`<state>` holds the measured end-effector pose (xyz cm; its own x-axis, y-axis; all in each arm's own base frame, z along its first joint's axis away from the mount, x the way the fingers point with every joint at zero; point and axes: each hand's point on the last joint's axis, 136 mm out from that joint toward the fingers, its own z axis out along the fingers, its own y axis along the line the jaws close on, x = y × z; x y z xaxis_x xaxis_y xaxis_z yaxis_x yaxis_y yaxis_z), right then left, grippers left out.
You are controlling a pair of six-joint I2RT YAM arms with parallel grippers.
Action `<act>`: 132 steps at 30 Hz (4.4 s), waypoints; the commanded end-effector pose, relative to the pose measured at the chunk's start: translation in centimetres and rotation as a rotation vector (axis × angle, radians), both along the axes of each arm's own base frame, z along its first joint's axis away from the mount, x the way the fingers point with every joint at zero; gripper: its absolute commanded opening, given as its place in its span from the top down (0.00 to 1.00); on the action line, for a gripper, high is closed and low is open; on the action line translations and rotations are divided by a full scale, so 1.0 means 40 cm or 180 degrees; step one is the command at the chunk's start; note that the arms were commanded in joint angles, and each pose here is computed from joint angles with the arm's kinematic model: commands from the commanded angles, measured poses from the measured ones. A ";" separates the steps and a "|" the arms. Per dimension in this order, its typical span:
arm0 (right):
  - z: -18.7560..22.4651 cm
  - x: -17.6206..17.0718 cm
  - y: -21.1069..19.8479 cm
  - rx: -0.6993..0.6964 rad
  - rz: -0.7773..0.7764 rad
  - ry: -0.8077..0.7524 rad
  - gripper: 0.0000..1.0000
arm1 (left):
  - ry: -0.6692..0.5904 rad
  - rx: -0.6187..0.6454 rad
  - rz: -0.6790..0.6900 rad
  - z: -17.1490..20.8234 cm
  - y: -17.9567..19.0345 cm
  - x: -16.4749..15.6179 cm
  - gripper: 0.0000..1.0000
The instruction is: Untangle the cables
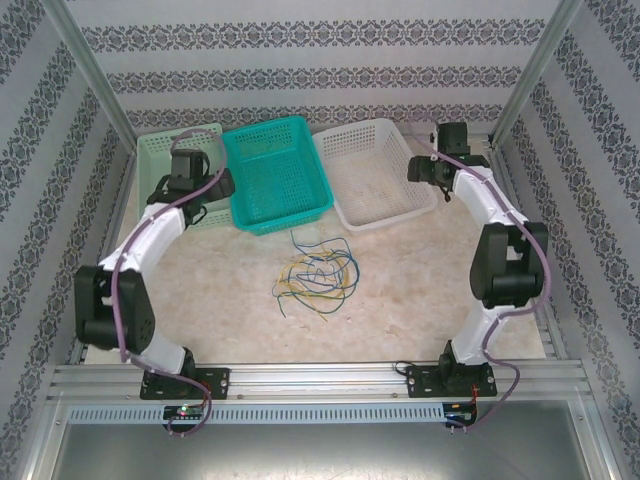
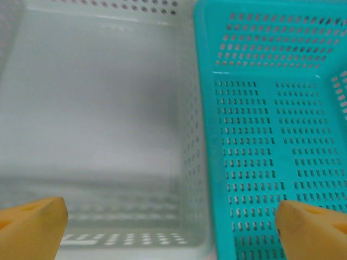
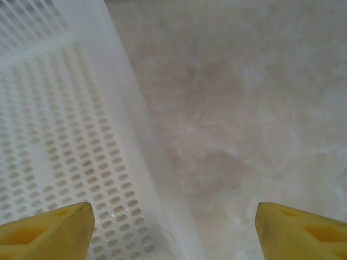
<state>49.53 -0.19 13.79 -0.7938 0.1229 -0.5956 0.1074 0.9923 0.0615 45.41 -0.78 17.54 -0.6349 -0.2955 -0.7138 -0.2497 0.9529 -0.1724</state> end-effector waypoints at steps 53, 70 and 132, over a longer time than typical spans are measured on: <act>-0.021 -0.504 0.451 0.1459 0.0877 0.0463 0.37 | 0.0765 0.0971 -0.1792 -0.207 -0.307 -0.014 0.52; -0.114 -0.480 0.604 0.1580 0.1065 0.0697 0.61 | 0.0518 0.0814 -0.1755 -0.162 -0.338 0.014 0.34; 0.457 -0.476 0.533 0.2940 0.1530 -0.0879 1.00 | -0.1151 -0.0774 -0.4397 0.245 -0.752 -0.412 0.05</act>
<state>30.00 20.99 30.77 -0.7393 0.2754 -0.6144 -0.4057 0.5460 0.7329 29.59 -30.14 27.02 -0.3078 0.2744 -0.9110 0.9079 0.3710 -0.1950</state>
